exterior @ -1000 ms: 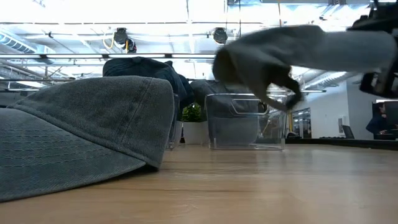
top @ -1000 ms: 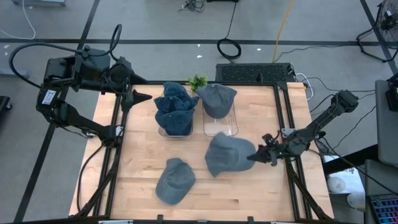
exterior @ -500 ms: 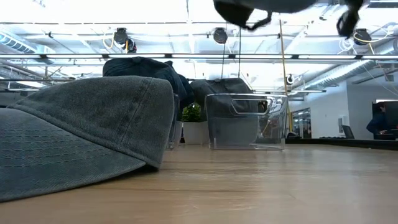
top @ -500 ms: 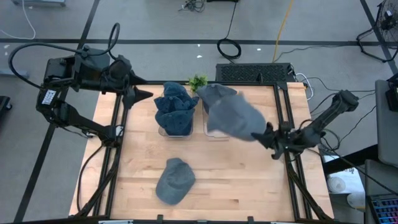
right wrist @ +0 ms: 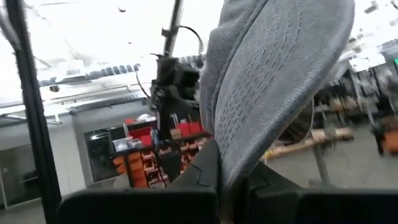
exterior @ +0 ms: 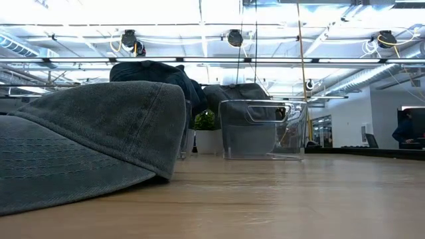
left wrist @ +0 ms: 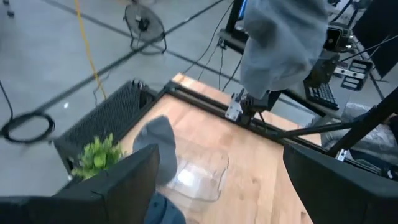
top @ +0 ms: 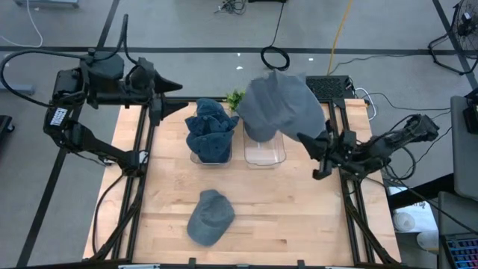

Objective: Pick & Place hat
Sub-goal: Put the right gray cap into the right transparent bin

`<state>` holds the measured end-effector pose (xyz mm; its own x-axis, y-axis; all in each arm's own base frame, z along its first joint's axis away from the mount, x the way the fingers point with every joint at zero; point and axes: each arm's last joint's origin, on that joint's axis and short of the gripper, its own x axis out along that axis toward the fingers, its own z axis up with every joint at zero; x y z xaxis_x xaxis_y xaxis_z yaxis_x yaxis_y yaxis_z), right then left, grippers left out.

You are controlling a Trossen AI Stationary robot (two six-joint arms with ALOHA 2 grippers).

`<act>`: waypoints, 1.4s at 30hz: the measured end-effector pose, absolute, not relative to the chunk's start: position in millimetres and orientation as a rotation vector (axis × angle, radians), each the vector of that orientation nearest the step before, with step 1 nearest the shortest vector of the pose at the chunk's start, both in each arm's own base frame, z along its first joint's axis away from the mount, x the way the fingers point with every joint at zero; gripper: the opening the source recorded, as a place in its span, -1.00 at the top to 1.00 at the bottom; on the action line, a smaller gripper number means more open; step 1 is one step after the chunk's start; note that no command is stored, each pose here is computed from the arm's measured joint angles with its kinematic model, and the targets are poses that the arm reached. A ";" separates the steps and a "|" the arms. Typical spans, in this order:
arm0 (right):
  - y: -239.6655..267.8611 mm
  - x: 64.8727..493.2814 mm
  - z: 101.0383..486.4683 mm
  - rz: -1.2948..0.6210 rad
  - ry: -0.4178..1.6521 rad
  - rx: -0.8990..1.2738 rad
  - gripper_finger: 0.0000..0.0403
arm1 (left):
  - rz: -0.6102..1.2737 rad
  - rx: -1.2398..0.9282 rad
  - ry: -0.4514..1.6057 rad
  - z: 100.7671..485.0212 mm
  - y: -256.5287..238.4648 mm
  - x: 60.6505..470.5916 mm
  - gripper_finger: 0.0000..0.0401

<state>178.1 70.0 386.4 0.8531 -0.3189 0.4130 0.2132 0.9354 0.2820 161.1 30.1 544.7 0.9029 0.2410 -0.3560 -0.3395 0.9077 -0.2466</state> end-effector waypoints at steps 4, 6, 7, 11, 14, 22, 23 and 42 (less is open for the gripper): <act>64.9 205.3 407.3 -0.243 -0.524 0.155 1.00 | 0.288 -0.267 0.281 549.3 30.3 162.9 -0.75; 59.5 219.2 416.0 -0.234 -0.556 0.131 1.00 | 0.278 -0.235 0.249 552.8 30.5 163.9 -0.75; 56.5 225.9 419.0 -0.232 -0.567 0.118 1.00 | 0.273 -0.217 0.235 554.2 30.5 164.4 -0.75; 43.0 246.5 428.3 -0.182 -0.623 0.047 1.00 | 0.201 -0.153 0.152 557.2 29.5 176.5 -0.75; 29.3 255.0 434.9 -0.141 -0.671 0.055 1.00 | 0.106 -0.099 0.120 552.4 29.2 191.0 -0.75; -0.4 264.9 445.7 -0.004 -0.714 0.094 1.00 | -0.034 -0.041 0.051 516.7 33.1 238.1 -0.75; -3.1 267.0 445.1 0.010 -0.712 0.106 1.00 | -0.043 -0.035 0.017 514.4 33.5 242.5 -0.75; -5.6 272.5 443.6 0.041 -0.765 0.128 1.00 | -0.011 -0.099 -0.326 468.6 41.1 281.6 -0.75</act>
